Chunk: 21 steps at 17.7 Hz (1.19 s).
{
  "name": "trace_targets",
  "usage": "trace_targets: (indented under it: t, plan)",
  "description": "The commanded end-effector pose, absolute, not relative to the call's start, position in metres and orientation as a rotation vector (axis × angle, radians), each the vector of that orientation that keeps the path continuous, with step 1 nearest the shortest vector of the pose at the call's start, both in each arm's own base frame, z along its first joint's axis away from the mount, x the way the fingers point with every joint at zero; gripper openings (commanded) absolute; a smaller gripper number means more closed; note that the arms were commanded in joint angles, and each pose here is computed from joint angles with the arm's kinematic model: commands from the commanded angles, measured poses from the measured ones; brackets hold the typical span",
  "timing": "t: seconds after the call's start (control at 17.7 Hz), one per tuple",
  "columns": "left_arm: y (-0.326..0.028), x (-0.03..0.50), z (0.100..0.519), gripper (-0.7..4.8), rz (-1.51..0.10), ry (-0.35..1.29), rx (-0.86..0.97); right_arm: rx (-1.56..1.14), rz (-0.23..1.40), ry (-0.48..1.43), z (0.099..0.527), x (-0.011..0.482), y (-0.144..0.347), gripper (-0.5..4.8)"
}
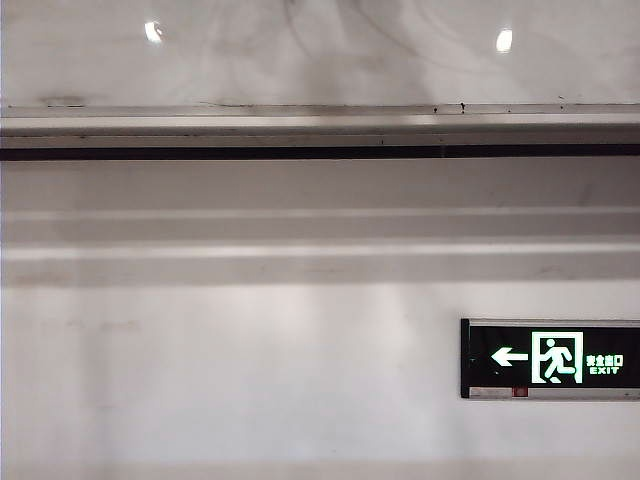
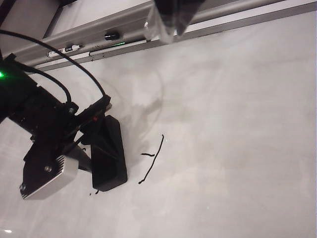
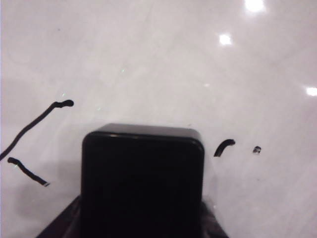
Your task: Wipe the whiteboard clean using the black magnetic whiteboard eraser attached to the whiteboard.
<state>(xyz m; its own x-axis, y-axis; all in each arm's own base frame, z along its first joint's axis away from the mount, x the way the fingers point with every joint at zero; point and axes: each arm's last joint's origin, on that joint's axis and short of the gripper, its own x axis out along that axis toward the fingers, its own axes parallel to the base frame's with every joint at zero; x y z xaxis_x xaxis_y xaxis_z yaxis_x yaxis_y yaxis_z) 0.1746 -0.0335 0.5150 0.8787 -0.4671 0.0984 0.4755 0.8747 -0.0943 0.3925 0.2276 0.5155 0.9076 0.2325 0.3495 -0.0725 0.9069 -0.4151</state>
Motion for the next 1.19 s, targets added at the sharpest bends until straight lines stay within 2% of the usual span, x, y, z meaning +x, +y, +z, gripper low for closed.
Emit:
trace_targets:
  t: [0.06,0.4,0.51,0.79,1.02,1.19]
  plan:
    - [-0.034,0.173,0.517,-0.05,-0.500,-0.084,-0.115,-0.336,-0.018,-0.440,0.536,0.389,0.199,0.71]
    - [-0.034,0.173,0.517,-0.05,-0.501,-0.084,-0.115,-0.293,-0.110,-0.478,0.556,0.378,0.181,0.72]
    - [-0.034,0.173,0.517,-0.05,-0.504,-0.080,-0.116,-0.308,-0.097,-0.460,0.554,0.379,0.182,0.71]
    - [-0.034,0.173,0.517,-0.05,-0.504,-0.079,-0.116,-0.417,0.106,-0.343,0.532,0.387,0.201,0.71]
    - [-0.034,0.173,0.516,-0.05,-0.504,-0.077,-0.116,-0.452,0.291,-0.354,0.515,0.396,0.220,0.71]
    - [-0.034,0.173,0.516,-0.05,-0.504,-0.074,-0.117,-0.462,0.329,-0.331,0.503,0.400,0.235,0.71]
